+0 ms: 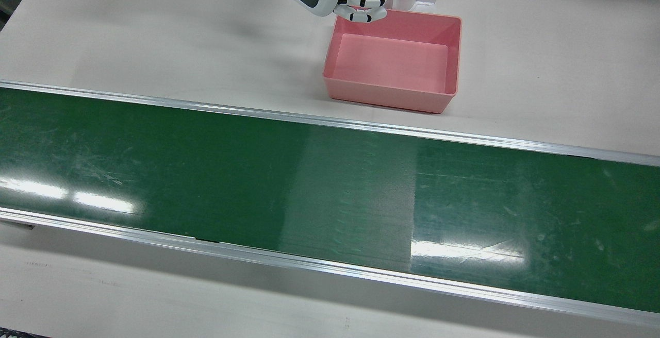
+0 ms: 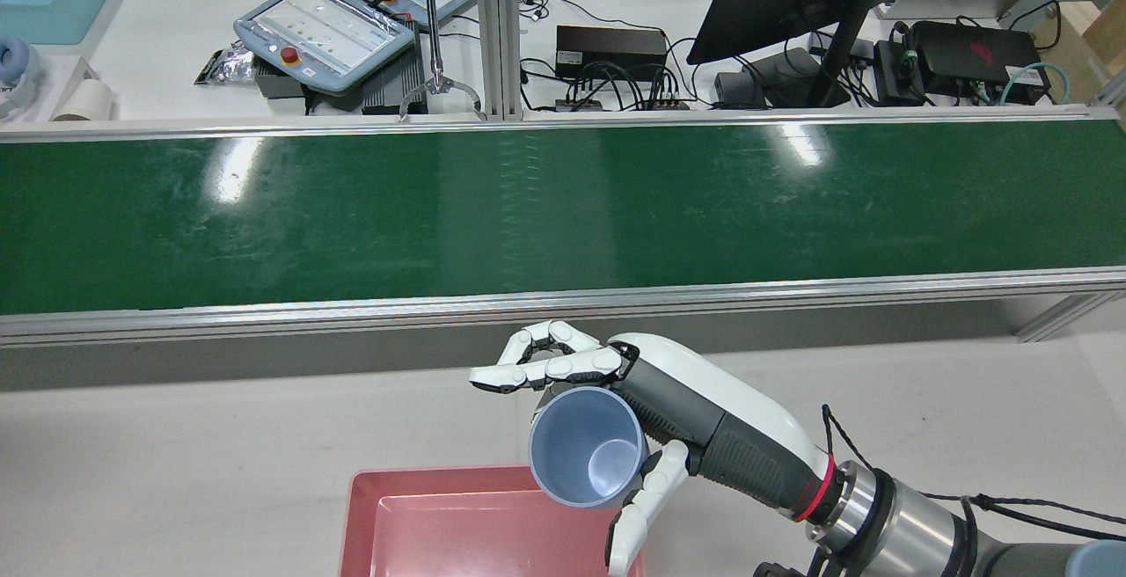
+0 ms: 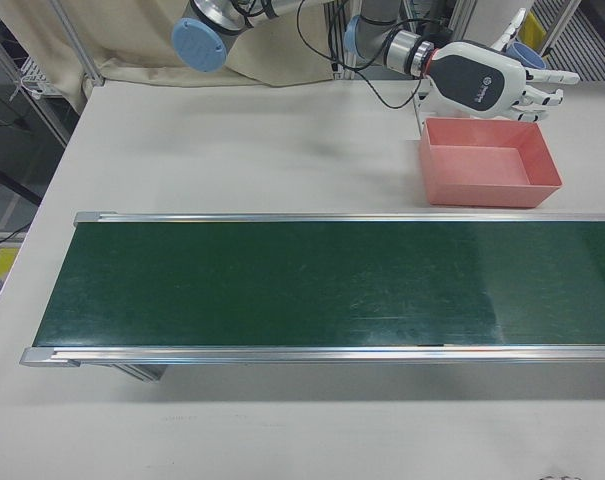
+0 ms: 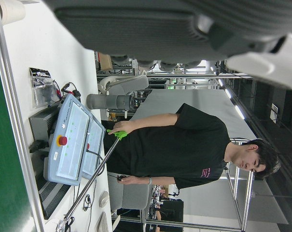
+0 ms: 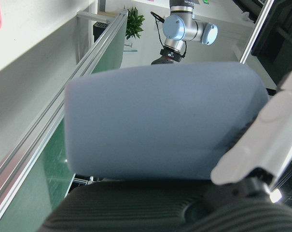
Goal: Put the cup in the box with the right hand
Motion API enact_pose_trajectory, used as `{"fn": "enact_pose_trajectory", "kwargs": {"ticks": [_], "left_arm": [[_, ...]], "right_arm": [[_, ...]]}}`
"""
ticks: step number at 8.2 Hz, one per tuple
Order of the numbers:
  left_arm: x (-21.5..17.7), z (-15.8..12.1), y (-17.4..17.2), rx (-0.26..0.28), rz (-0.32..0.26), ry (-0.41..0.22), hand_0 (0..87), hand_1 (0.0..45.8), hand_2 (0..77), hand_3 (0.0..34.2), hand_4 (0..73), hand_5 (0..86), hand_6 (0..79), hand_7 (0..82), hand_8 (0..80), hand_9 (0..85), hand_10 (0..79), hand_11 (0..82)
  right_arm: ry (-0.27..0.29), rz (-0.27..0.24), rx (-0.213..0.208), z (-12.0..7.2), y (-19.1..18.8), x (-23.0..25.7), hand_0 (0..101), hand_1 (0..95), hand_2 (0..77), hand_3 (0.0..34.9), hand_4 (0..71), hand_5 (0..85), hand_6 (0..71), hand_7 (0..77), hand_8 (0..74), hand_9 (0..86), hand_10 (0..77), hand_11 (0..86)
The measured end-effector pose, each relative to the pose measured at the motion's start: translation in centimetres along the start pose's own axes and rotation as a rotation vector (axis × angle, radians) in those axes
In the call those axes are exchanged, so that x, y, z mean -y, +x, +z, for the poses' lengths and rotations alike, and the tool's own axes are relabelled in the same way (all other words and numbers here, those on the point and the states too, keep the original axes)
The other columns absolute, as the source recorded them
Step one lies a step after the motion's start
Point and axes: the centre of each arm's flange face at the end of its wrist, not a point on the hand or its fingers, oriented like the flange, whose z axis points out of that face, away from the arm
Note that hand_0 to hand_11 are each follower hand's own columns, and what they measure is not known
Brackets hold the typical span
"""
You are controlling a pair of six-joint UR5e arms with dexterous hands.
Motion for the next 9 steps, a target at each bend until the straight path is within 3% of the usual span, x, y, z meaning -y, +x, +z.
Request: {"fn": "enact_pose_trajectory", "kwargs": {"ticks": [1,2,3,4,5,6,7,8,9], "left_arm": [[0.0,0.0,0.0,0.0,0.0,0.0,0.0,0.5,0.5,0.0,1.1,0.5,0.5,0.5,0.0,0.0,0.0,0.0],[0.0,0.0,0.0,0.0,0.0,0.0,0.0,0.5,0.5,0.0,1.1,0.5,0.0,0.5,0.0,0.0,0.0,0.0],[0.0,0.0,0.0,0.0,0.0,0.0,0.1,0.5,0.5,0.0,1.1,0.5,0.5,0.5,0.0,0.0,0.0,0.0],[0.0,0.0,0.0,0.0,0.0,0.0,0.0,0.5,0.5,0.0,1.1,0.5,0.0,0.5,0.0,0.0,0.0,0.0],[0.0,0.0,0.0,0.0,0.0,0.001,0.0,0.5,0.5,0.0,1.1,0.5,0.0,0.5,0.0,0.0,0.0,0.0],[0.0,0.0,0.0,0.0,0.0,0.001,0.0,0.5,0.5,0.0,1.1,0.5,0.0,0.5,0.0,0.0,0.0,0.0],[0.1,0.0,0.0,0.0,0.0,0.001,0.0,0.5,0.5,0.0,1.1,0.5,0.0,0.5,0.0,0.0,0.0,0.0],[0.1,0.0,0.0,0.0,0.0,0.001,0.0,0.5,0.5,0.0,1.1,0.5,0.0,0.5,0.0,0.0,0.0,0.0],[0.1,0.0,0.0,0.0,0.0,0.001,0.0,0.5,0.5,0.0,1.1,0.5,0.0,0.5,0.0,0.0,0.0,0.0]], "right_arm": [[-0.004,0.005,-0.005,-0.1,0.3,-0.2,41,8.7,1.1,0.0,10.9,1.6,0.5,49.1,54.5,44.7,2.7,28.9],[-0.005,0.008,-0.009,-0.1,0.5,-0.4,41,6.0,1.1,0.0,16.9,1.1,6.0,36.0,46.4,37.1,1.6,7.6],[-0.006,0.01,-0.011,-0.1,0.6,-0.4,39,7.6,16.9,0.0,13.6,2.7,5.4,21.3,21.3,10.9,3.8,6.5],[-0.005,0.012,-0.013,-0.2,0.6,-0.4,39,7.6,16.9,0.0,13.6,2.7,5.4,21.3,21.3,10.9,3.8,6.5],[0.002,0.0,0.009,-0.1,-0.7,0.3,42,3.8,8.7,0.0,15.8,2.7,5.4,22.4,2.7,1.6,3.8,6.5],[0.034,-0.039,0.062,-0.1,-4.1,2.4,43,12.0,10.9,0.0,13.6,3.8,9.8,34.9,0.5,10.9,8.2,12.5],[0.099,-0.099,0.13,-0.9,-8.7,5.8,43,8.2,22.9,0.0,18.0,6.5,19.6,46.9,7.6,23.5,19.6,23.5],[0.198,-0.172,0.207,-2.9,-14.1,10.3,41,3.3,14.7,0.0,29.5,8.2,27.3,57.8,20.7,33.8,30.0,34.9],[0.307,-0.234,0.253,-5.3,-18.8,15.5,41,12.5,18.0,0.0,29.5,8.2,28.4,73.6,33.3,44.7,33.8,48.0]]}}
